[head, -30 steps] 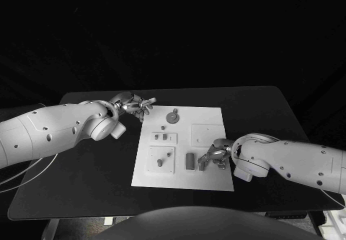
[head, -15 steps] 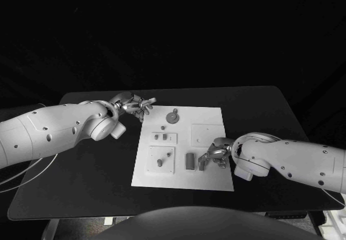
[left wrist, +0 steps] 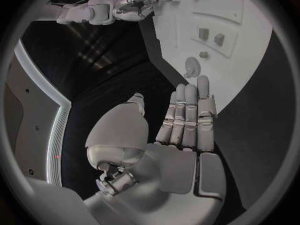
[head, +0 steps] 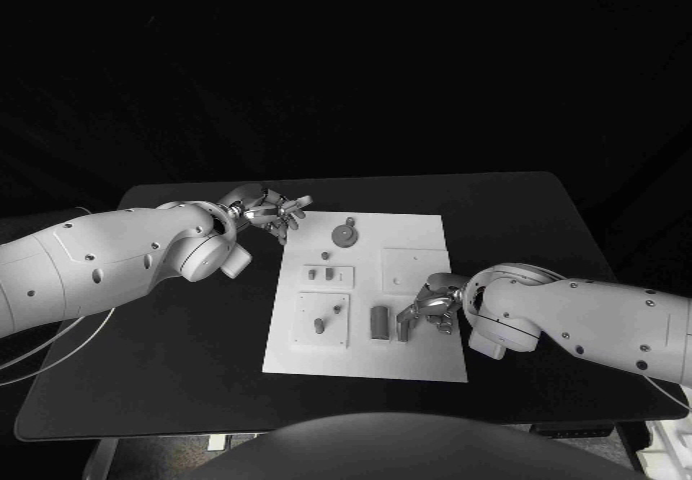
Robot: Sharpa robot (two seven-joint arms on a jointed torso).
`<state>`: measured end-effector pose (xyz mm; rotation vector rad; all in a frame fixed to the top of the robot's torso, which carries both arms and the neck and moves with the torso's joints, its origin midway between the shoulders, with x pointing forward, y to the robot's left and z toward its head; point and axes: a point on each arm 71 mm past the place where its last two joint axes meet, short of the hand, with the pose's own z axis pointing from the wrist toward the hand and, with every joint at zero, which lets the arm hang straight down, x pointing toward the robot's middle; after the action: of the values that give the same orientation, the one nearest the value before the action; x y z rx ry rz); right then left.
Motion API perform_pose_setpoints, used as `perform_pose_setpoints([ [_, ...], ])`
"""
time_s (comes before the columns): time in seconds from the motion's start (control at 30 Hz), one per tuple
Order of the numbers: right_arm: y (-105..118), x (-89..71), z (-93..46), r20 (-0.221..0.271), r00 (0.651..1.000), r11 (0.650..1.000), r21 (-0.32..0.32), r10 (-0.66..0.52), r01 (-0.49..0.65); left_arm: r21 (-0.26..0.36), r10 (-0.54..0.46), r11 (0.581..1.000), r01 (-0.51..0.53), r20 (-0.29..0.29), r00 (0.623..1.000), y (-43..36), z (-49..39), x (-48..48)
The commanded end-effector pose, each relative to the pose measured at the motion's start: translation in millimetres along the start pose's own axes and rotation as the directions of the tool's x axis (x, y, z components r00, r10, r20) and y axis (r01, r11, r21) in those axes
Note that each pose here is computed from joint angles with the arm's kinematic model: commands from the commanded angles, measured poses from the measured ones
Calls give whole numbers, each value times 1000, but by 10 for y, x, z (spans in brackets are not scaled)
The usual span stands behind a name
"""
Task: Assemble the parts on the task board
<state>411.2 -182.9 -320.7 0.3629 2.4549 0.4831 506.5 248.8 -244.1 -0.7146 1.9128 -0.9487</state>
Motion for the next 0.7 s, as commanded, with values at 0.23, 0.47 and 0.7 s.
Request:
perform_pose_setpoints([
  [0.23, 14, -13, 4, 15, 1000, 1000, -14, -16, 16, 6, 1, 1000, -1, -15, 1000, -14, 0, 17],
  [0.47, 28, -17, 5, 23, 999, 999, -21, -25, 26, 6, 1, 1000, -1, -16, 1000, -13, 0, 16],
  [0.7, 39, -22, 7, 32, 999, 999, -28, -31, 32, 5, 1, 1000, -1, -16, 1000, -12, 0, 15],
])
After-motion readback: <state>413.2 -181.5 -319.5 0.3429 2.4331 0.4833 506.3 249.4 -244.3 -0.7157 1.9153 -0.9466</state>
